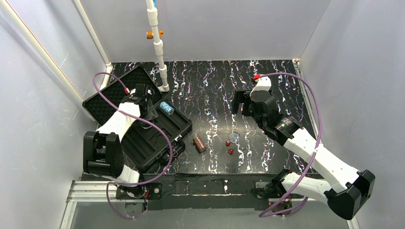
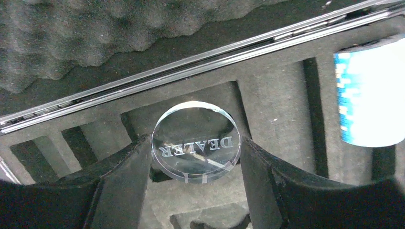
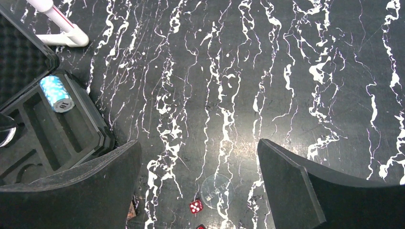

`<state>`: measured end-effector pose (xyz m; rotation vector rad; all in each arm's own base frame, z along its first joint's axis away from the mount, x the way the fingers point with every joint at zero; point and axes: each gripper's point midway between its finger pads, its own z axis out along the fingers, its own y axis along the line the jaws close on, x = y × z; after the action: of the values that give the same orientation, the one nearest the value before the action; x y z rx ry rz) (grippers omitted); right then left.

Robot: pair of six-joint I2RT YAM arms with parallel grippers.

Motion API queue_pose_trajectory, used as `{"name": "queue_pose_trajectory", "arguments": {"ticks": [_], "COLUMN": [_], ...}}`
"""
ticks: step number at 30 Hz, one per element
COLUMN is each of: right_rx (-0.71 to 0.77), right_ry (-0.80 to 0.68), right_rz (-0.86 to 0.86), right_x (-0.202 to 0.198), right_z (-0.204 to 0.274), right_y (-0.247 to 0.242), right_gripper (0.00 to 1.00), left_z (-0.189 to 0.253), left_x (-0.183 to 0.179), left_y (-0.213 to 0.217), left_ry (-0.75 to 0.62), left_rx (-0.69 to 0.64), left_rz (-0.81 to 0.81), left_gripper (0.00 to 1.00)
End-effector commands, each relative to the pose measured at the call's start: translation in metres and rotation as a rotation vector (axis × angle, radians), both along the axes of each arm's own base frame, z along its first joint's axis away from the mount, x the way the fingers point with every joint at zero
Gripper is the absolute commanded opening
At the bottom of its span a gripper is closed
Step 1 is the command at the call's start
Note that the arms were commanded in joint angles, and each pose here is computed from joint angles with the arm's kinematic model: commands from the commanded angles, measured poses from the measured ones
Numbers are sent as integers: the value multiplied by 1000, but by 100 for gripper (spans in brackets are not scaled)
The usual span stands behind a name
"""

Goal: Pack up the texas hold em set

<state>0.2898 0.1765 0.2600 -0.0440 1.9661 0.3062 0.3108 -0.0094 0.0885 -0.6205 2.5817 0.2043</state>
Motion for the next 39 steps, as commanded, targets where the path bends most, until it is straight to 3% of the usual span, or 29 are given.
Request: {"name": "queue_pose_trajectory", "arguments": {"ticks": [1, 12, 33, 39], "right_rx": [30, 27, 24, 22], "right_ry": [-23, -18, -9, -3], "right_rz": [-9, -11, -9, -5], "right_x": [3, 3, 3, 3], "right_z": [5, 2, -2, -4], "right_y": [2, 1, 2, 3], "right_gripper": [98, 98, 98, 98], "left_z": [-17, -32, -33, -32], "left_x": [-7, -10, 6, 7], "left_y": [7, 8, -1, -3], "left_ry": [27, 54, -27, -41], "left_rx": [-1, -8, -52, -65], "left_rz": [34, 39, -1, -4], "left_gripper": [0, 0, 0, 19]}}
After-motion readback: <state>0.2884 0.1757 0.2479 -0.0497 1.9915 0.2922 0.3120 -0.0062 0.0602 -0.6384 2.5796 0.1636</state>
